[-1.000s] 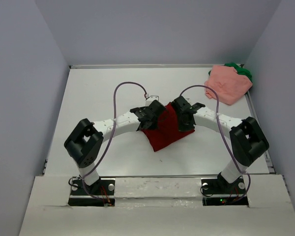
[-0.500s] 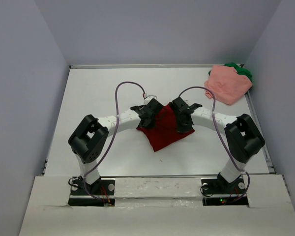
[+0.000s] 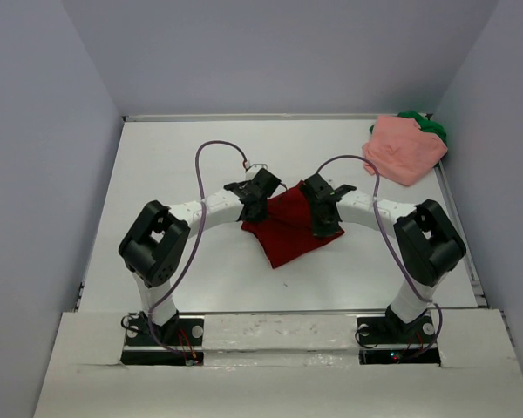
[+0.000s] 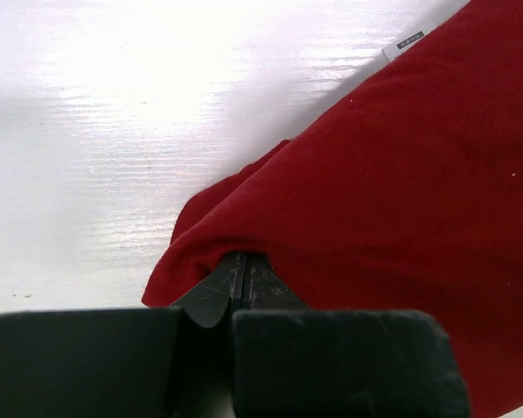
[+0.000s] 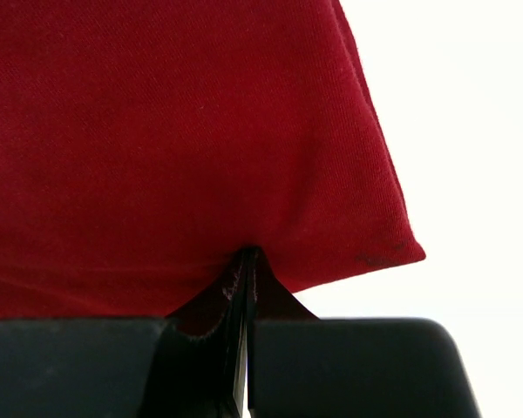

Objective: Fold and stack the t-shirts
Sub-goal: Fold the tshirt

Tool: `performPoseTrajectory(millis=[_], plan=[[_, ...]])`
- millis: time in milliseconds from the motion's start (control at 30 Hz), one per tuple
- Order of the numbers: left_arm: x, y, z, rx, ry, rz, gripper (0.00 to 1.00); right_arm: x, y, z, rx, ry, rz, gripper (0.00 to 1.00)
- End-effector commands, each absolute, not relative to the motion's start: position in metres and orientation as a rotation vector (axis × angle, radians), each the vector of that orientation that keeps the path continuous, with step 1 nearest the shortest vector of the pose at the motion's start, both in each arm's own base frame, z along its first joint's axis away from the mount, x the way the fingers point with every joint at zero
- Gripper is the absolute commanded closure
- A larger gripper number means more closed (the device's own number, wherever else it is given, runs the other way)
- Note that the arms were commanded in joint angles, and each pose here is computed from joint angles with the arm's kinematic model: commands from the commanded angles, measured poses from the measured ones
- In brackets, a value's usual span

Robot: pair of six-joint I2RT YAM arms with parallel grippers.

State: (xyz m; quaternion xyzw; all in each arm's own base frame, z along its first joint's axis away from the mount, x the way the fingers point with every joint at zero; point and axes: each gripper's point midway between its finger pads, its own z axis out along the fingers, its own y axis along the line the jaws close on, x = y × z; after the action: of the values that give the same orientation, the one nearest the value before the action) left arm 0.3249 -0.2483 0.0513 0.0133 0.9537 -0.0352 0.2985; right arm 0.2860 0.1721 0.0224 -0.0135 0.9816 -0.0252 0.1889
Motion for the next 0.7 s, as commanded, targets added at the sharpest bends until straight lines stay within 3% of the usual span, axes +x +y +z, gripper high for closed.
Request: performPoseTrajectory(millis=[0,300,667], plan=[[0.329,-0.233,0.059,-0.005,2.499,-0.073,1.0,0.282,0.175,0.01,-0.022,2.789,-0.057,1.0],[0.342,-0.224,0.045,-0.074,2.51,-0.083,1.0,0.275,0.172,-0.001,-0.032,2.825,-0.075,1.0],[0.363,-0.225,0.077,-0.109,2.434,-0.062,1.0,0.272,0.172,-0.009,-0.049,2.85,-0.081,1.0]])
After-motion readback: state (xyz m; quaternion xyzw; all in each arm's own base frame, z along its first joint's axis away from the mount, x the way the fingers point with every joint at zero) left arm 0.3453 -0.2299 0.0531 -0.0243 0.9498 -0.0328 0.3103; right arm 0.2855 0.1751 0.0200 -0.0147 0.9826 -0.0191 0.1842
